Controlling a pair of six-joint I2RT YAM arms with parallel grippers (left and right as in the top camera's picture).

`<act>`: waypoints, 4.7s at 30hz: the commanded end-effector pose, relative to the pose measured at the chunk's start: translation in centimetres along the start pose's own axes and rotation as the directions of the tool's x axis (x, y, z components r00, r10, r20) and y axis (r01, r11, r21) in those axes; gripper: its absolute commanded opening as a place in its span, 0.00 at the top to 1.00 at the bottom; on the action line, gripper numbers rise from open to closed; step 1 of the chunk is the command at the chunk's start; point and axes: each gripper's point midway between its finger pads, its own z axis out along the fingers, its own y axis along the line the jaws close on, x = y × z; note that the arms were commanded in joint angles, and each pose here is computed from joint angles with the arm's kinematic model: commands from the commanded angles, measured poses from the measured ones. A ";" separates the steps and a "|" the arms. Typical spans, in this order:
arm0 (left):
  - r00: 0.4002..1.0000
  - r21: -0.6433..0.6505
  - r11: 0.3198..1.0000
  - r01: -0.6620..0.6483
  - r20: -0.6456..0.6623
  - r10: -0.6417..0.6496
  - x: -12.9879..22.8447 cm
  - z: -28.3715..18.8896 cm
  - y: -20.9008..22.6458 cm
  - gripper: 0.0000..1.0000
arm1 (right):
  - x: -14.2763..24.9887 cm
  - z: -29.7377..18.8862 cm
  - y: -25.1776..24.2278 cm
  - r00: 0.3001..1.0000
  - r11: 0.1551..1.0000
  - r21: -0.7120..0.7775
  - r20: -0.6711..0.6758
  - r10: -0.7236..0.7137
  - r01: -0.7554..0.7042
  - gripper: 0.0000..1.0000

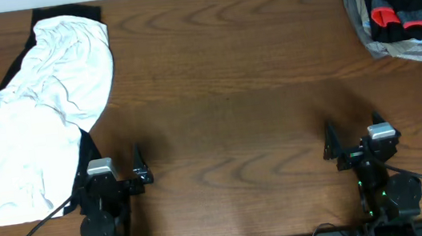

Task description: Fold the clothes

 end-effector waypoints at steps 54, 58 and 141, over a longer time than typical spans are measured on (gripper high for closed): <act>0.998 -0.012 1.000 -0.012 -0.054 0.011 1.5 0.0 0.3 0.02 | 0.3 0.1 0.3 1.000 1.000 -0.012 -0.010 0.017 -0.017 0.01; 0.998 -0.012 1.000 -0.012 -0.054 0.011 1.5 0.0 0.3 0.02 | 0.3 0.1 0.3 1.000 1.000 -0.012 -0.010 0.017 -0.017 0.01; 0.999 -0.002 1.000 -0.013 0.039 0.013 -3.8 -0.1 -0.3 0.02 | -5.6 -0.7 1.0 0.979 0.998 -0.054 0.199 0.047 -0.037 0.01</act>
